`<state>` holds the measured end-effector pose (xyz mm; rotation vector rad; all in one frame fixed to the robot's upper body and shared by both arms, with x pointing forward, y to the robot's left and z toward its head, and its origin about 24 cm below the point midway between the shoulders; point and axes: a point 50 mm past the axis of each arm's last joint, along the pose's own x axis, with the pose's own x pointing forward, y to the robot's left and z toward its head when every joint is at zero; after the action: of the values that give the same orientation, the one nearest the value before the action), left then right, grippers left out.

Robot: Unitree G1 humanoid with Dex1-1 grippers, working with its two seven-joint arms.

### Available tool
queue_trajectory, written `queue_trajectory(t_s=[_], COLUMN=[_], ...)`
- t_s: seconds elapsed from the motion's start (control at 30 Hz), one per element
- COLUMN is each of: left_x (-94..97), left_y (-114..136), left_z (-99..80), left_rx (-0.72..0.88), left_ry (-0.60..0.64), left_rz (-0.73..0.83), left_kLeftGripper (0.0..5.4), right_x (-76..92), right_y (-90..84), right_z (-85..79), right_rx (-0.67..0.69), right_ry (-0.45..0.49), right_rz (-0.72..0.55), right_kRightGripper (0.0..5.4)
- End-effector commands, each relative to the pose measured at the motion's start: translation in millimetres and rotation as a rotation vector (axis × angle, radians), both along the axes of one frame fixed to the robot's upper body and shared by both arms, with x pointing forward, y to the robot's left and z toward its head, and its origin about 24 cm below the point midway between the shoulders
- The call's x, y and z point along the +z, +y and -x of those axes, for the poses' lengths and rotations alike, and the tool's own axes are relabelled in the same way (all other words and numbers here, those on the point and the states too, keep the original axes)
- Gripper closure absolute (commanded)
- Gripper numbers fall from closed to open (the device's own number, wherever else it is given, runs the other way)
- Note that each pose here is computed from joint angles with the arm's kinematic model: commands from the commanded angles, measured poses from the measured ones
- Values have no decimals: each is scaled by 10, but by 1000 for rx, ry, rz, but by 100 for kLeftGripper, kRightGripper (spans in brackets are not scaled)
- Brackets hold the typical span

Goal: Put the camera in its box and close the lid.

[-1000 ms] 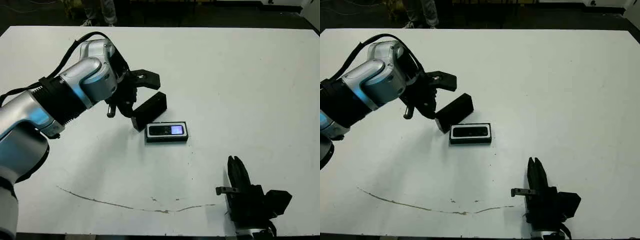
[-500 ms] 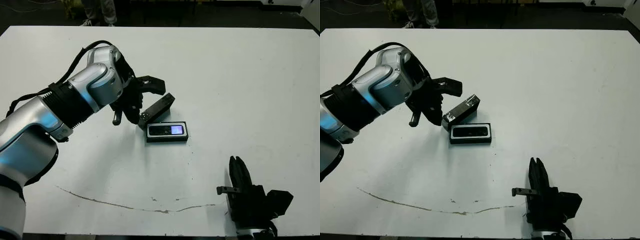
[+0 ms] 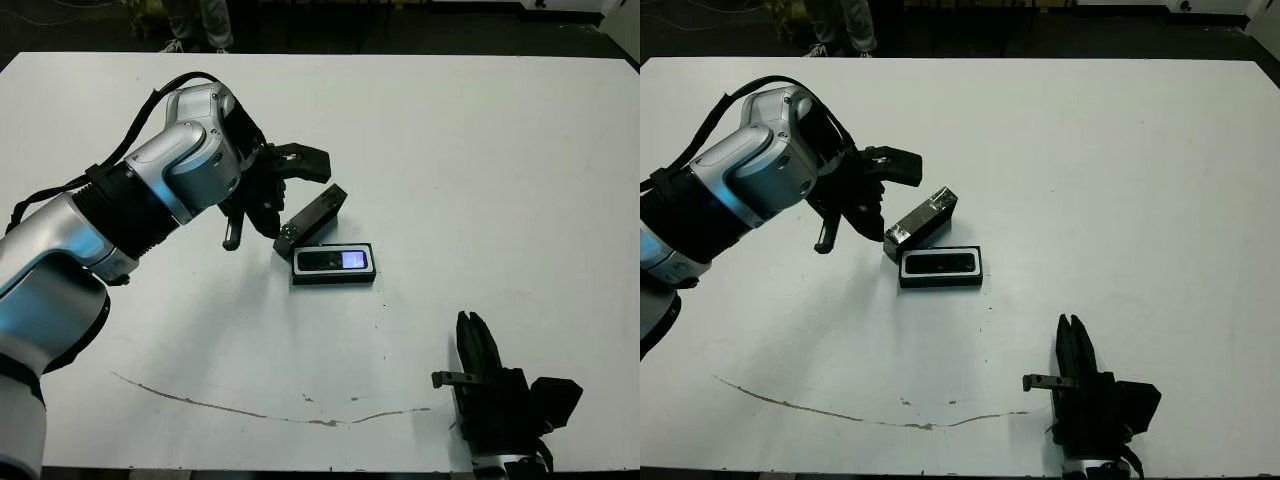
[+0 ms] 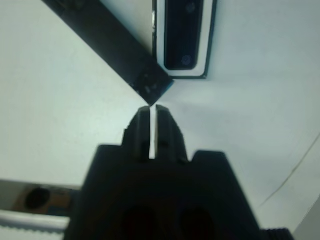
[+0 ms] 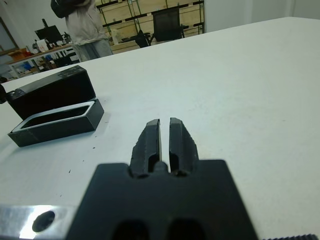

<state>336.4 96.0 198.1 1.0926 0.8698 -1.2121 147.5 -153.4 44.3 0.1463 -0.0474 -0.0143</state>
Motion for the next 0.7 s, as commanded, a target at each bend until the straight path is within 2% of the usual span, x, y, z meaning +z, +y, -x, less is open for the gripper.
queue_trajectory(t_s=[0.03, 0.7], left_x=[-27, 134], left_y=[6, 36], left_z=[41, 154], left_rx=[10, -20], left_ry=[31, 2], left_rz=[10, 56], left_kLeftGripper=[540, 540], right_x=[-102, -92], right_y=[-44, -47], right_z=[28, 28], right_rx=[-5, -14], right_ry=[46, 81], right_rz=[4, -4], right_kRightGripper=[540, 540])
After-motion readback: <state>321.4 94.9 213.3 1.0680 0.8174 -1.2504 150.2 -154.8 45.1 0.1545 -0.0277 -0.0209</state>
